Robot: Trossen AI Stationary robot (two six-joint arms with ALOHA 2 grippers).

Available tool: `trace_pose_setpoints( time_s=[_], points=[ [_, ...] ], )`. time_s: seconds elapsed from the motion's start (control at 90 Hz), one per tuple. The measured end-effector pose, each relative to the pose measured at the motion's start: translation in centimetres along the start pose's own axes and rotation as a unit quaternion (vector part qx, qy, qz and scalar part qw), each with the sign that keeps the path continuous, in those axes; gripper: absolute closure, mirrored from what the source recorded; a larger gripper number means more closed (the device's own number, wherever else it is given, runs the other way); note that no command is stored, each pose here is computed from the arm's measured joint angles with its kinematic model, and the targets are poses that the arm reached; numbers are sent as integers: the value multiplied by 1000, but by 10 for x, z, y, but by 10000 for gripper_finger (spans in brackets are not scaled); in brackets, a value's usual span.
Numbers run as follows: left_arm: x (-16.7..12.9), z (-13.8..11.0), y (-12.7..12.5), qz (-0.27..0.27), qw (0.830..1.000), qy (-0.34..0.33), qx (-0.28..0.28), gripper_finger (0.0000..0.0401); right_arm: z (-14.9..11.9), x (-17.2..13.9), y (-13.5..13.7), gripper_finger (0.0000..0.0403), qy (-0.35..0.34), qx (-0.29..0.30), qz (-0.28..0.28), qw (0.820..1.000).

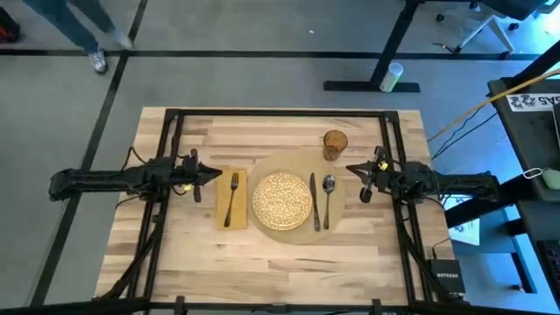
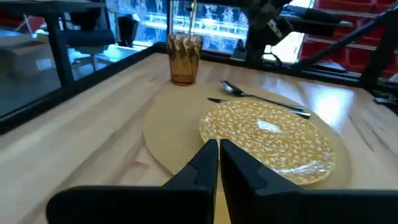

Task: Set table place
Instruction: Return to Home Position

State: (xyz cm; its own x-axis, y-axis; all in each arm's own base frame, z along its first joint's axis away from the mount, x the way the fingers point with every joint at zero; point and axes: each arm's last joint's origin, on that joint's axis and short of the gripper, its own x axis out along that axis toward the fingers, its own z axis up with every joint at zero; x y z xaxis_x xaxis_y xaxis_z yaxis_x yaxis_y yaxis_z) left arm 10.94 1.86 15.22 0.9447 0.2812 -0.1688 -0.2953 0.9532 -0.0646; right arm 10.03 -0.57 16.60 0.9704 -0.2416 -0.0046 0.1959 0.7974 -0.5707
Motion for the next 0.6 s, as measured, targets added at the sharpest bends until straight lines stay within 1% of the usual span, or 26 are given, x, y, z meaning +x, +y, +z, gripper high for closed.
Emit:
trace_pose_setpoints(
  time_s=[0.1,0.189,0.344,0.4,0.5,0.567,0.6],
  points=[
    [0,0,4,47,999,-2,-1,401,-4,3,1,403,36,8,-13,999],
    [0,0,5,58,998,-2,-1,401,-6,5,1,403,58,9,-26,998],
    [0,2,5,56,998,-14,5,401,-9,7,1,403,89,17,-47,995],
    [-1,7,4,50,998,-37,9,401,-10,7,2,403,94,6,-44,995],
    [-5,13,1,32,997,-70,29,401,-10,8,3,403,93,4,-32,995],
    [-7,11,0,25,997,-67,36,401,-10,8,3,403,90,4,-29,995],
    [-9,10,0,22,997,-65,30,401,-10,7,3,403,88,5,-31,996]
  ],
)
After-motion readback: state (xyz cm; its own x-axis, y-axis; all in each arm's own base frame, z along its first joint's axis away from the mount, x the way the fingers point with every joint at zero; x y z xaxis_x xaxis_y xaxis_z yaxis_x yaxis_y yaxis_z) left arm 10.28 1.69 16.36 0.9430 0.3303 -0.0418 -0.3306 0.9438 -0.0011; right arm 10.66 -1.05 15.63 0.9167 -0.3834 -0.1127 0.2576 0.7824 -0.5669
